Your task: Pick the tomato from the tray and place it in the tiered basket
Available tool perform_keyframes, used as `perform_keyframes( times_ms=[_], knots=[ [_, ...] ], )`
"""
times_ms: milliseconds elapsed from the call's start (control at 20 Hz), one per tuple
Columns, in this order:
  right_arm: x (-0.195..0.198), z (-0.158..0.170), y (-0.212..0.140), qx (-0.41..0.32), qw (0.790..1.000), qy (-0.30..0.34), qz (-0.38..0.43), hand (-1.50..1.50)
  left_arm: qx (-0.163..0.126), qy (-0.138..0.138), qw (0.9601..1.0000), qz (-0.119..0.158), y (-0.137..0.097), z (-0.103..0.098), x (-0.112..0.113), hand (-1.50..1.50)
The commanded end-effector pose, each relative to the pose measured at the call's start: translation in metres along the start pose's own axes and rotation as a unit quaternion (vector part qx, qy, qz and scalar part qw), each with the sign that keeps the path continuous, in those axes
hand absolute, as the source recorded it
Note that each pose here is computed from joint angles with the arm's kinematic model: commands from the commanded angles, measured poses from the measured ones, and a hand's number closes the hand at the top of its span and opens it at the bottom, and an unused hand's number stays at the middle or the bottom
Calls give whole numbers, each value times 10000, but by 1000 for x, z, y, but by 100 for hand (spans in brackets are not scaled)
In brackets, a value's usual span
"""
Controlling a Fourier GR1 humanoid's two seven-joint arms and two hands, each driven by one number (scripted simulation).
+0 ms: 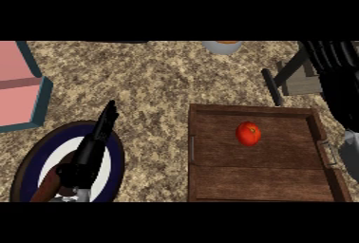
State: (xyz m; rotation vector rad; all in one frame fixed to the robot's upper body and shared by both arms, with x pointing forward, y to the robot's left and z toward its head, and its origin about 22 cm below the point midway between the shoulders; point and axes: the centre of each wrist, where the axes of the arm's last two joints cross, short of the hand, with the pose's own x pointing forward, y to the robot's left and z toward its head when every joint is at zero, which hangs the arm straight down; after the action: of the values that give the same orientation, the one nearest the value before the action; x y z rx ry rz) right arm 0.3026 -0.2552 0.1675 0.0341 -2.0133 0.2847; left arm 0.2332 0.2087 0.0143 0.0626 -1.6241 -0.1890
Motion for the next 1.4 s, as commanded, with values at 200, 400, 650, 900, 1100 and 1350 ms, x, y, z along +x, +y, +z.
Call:
perform_keyframes(
  times_ms=[200, 400, 650, 900, 1100, 1350],
  knots=[
    [-44, 22, -70, -1256, 9908, 266, -418, 150, 1087, 1254, 9859, -200, 35, 30, -55, 0],
    [-112, 87, -92, -3748, 8913, 2459, -681, -150, 1112, 1541, 9818, -14, 33, 35, -57, 0],
    [-122, 102, -101, -3939, 8929, 1707, -1361, -150, 981, 1720, 9801, -106, 16, 32, -65, 0],
    [-91, 104, -101, -2594, 9324, 2405, -735, -150, 1047, 1672, 9803, -46, 18, 21, -59, 0],
    [-62, 98, -117, -1147, 9353, 3347, -77, -150, 1038, 1792, 9783, -56, 30, 44, -78, 0],
    [-29, 80, -99, -89, 9215, 3707, 1156, -150, 1035, 1735, 9794, -62, 24, 33, -73, 0]
  ],
)
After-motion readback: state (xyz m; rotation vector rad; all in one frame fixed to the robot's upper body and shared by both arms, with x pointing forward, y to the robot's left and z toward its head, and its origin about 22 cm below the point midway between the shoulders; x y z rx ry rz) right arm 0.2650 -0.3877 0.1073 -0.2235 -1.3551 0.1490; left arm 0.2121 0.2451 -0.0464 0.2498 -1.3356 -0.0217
